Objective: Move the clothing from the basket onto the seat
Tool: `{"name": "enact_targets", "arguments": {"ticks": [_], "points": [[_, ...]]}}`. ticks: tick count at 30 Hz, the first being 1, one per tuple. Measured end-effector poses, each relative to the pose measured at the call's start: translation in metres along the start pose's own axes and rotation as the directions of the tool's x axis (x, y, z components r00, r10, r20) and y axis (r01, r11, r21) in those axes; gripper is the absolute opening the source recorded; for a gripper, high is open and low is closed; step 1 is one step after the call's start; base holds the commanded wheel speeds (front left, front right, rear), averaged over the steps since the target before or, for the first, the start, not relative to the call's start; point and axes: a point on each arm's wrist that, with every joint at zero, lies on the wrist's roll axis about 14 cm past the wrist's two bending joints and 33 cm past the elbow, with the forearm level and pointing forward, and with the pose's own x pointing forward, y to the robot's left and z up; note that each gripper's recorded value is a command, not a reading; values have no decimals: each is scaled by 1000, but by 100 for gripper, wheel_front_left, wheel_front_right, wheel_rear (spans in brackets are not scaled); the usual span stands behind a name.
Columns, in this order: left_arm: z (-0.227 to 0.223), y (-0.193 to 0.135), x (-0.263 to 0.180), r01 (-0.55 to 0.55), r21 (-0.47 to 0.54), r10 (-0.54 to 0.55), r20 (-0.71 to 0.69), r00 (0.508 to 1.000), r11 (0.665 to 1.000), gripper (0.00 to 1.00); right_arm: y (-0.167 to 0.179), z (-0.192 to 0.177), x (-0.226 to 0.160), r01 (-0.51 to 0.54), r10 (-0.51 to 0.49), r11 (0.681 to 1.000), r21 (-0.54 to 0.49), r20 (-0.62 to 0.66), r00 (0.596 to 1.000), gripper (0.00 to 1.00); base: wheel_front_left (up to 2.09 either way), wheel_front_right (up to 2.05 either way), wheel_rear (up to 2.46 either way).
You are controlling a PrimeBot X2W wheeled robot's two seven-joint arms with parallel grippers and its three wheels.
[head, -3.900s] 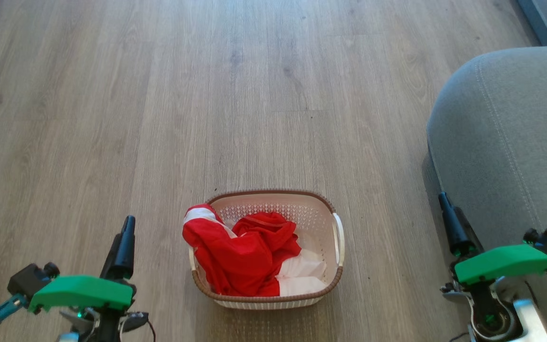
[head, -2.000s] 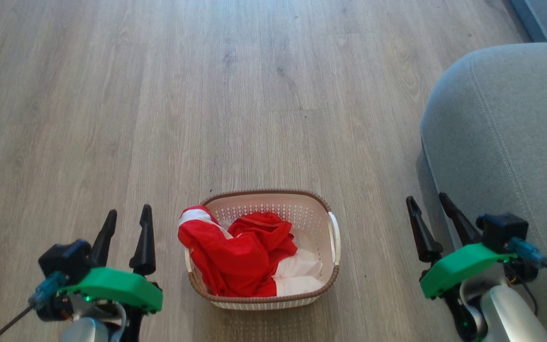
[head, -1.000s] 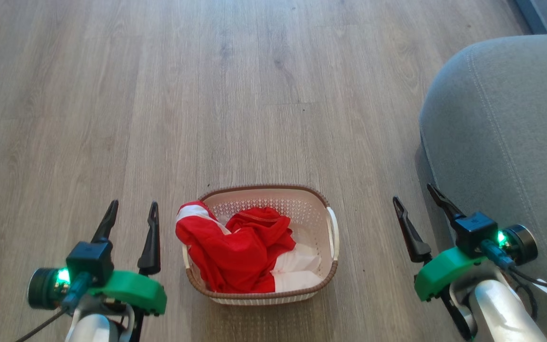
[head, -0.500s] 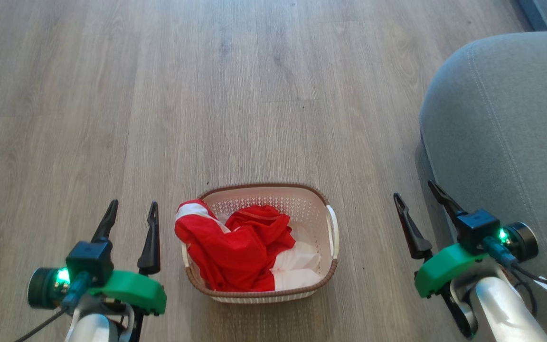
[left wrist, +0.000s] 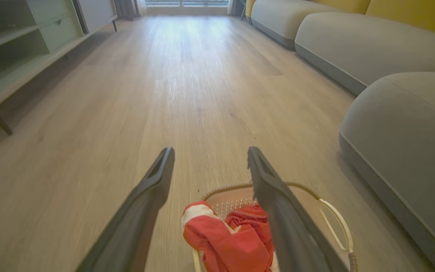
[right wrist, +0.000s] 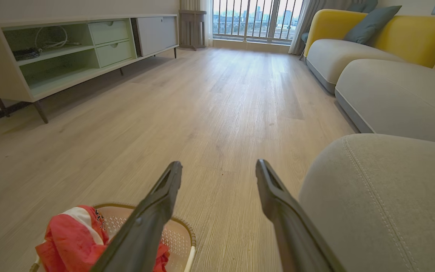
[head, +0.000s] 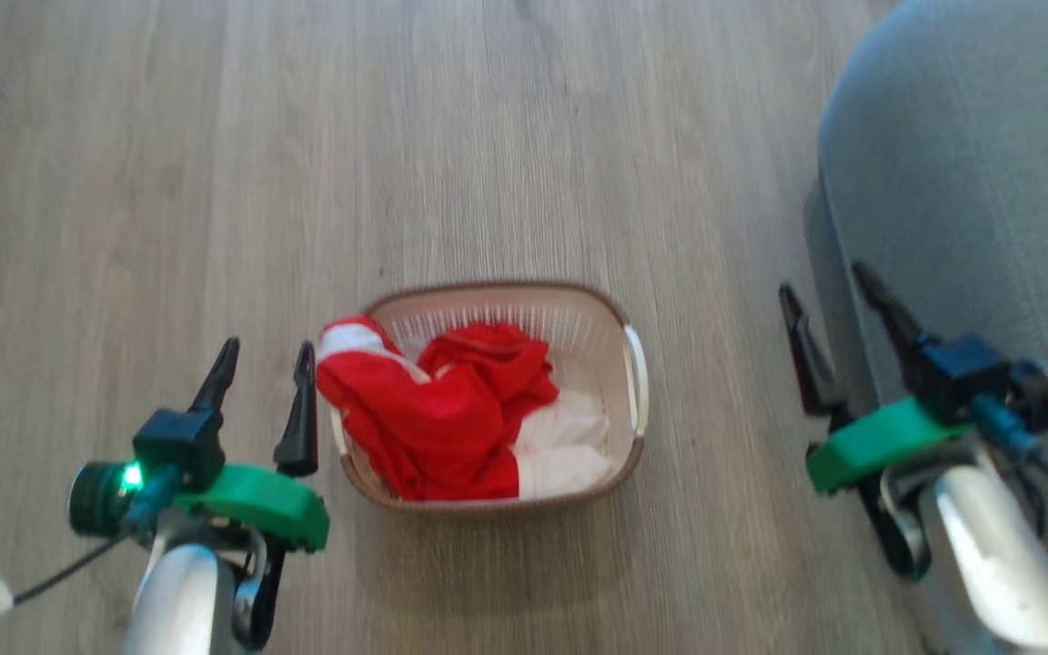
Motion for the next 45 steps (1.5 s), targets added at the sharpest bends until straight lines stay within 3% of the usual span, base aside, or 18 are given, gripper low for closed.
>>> {"name": "enact_targets", "arguments": {"ticks": [10, 17, 23, 29, 36, 39, 41, 43, 45], "points": [[-89, -9, 61, 46, -8, -47, -221, 974, 999, 100, -10, -20, 62, 8, -8, 1000, 17, 3, 1000, 100, 0, 0, 0], [-188, -3, 71, 35, 21, -21, -468, 884, 999, 100, -7, -69, 86, 1, 3, 999, 47, -76, 997, 100, 0, 0, 0], [-234, 2, 89, 0, 23, 12, -550, 835, 1000, 100, -14, -106, 94, 13, -6, 999, 51, -137, 991, 100, 0, 0, 0], [-255, 14, 89, -29, 51, 53, -590, 806, 998, 100, -17, -121, 95, 20, -12, 999, 49, -163, 987, 100, 0, 0, 0], [-261, 14, 94, -24, 50, 49, -592, 804, 998, 100, -17, -131, 95, 22, -12, 998, 52, -183, 983, 100, 0, 0, 0], [-263, 14, 92, -21, 52, 48, -597, 801, 998, 70, -16, -133, 96, 23, -11, 998, 60, -185, 983, 100, 0, 0, 0], [-264, 13, 90, -18, 51, 45, -601, 798, 999, 66, -16, -134, 96, 22, -10, 998, 63, -185, 983, 100, 0, 0, 0], [-265, 11, 90, -13, 49, 40, -604, 796, 999, 48, -16, -134, 97, 21, -9, 998, 63, -185, 983, 100, 0, 0, 0], [-267, 10, 89, -6, 48, 33, -607, 794, 999, 42, -16, -134, 98, 22, -10, 997, 67, -182, 983, 100, 0, 0, 0]]}}
